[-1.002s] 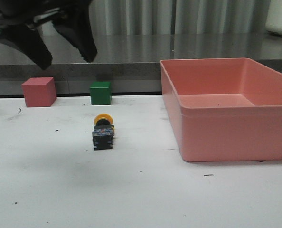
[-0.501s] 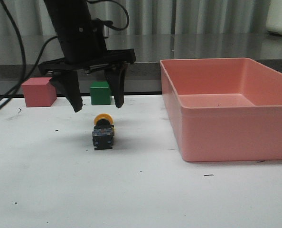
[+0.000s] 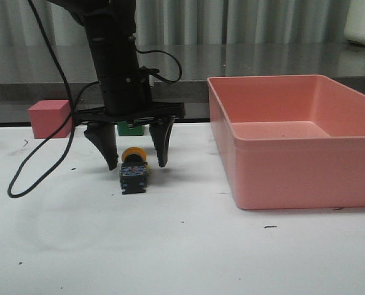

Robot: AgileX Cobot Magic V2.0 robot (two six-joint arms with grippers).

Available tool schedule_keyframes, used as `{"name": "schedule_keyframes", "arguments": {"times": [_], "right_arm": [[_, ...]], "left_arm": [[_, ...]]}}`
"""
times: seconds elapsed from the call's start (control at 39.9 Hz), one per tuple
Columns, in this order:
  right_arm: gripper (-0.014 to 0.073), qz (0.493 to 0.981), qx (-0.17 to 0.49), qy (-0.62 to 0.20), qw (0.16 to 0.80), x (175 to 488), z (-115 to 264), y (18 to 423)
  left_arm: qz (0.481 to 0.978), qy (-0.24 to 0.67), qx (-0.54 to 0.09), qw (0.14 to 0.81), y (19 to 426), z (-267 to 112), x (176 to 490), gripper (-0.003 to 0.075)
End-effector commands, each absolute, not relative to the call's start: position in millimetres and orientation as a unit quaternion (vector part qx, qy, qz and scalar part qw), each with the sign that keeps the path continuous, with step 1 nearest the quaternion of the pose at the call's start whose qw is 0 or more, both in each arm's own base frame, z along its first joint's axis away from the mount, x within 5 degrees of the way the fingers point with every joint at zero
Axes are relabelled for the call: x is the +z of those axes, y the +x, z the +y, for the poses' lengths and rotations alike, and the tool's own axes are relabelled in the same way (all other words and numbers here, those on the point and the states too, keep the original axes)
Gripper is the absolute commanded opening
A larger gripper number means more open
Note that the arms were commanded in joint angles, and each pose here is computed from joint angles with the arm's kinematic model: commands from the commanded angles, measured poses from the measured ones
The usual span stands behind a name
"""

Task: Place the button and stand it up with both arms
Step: 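Lower the left gripper over the button and grasp its yellow cap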

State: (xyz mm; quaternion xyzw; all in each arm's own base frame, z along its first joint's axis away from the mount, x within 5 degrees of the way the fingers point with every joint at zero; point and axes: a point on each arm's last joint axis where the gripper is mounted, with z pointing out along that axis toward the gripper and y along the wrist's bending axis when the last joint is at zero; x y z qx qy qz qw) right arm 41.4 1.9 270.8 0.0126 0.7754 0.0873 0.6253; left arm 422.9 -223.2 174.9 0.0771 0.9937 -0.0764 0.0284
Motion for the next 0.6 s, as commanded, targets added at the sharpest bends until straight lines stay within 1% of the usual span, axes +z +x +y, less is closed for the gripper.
{"name": "schedule_keyframes", "arguments": {"times": [0.0, 0.1, 0.2, 0.25, 0.5, 0.58], "right_arm": [[-0.007, 0.745, 0.084, 0.004, 0.662, 286, 2, 41], [-0.007, 0.745, 0.084, 0.004, 0.662, 286, 2, 41], [-0.007, 0.745, 0.084, 0.004, 0.662, 286, 2, 41], [-0.007, 0.745, 0.084, 0.004, 0.662, 286, 2, 41], [-0.007, 0.745, 0.084, 0.004, 0.662, 286, 2, 41], [-0.007, 0.745, 0.084, 0.004, 0.662, 286, 2, 41]], "left_arm": [[0.992, 0.07, -0.088, 0.05, 421, -218, 212, 0.0547], [0.993, 0.066, -0.088, 0.05, 422, -215, 212, 0.0527], [0.993, 0.064, -0.088, 0.05, 423, -213, 212, 0.0462], [0.993, 0.064, -0.088, 0.051, 423, -213, 212, 0.0445], [0.994, 0.063, -0.082, 0.035, 426, -214, 196, 0.0442], [0.994, 0.065, -0.082, 0.035, 425, -216, 196, 0.044]]}}
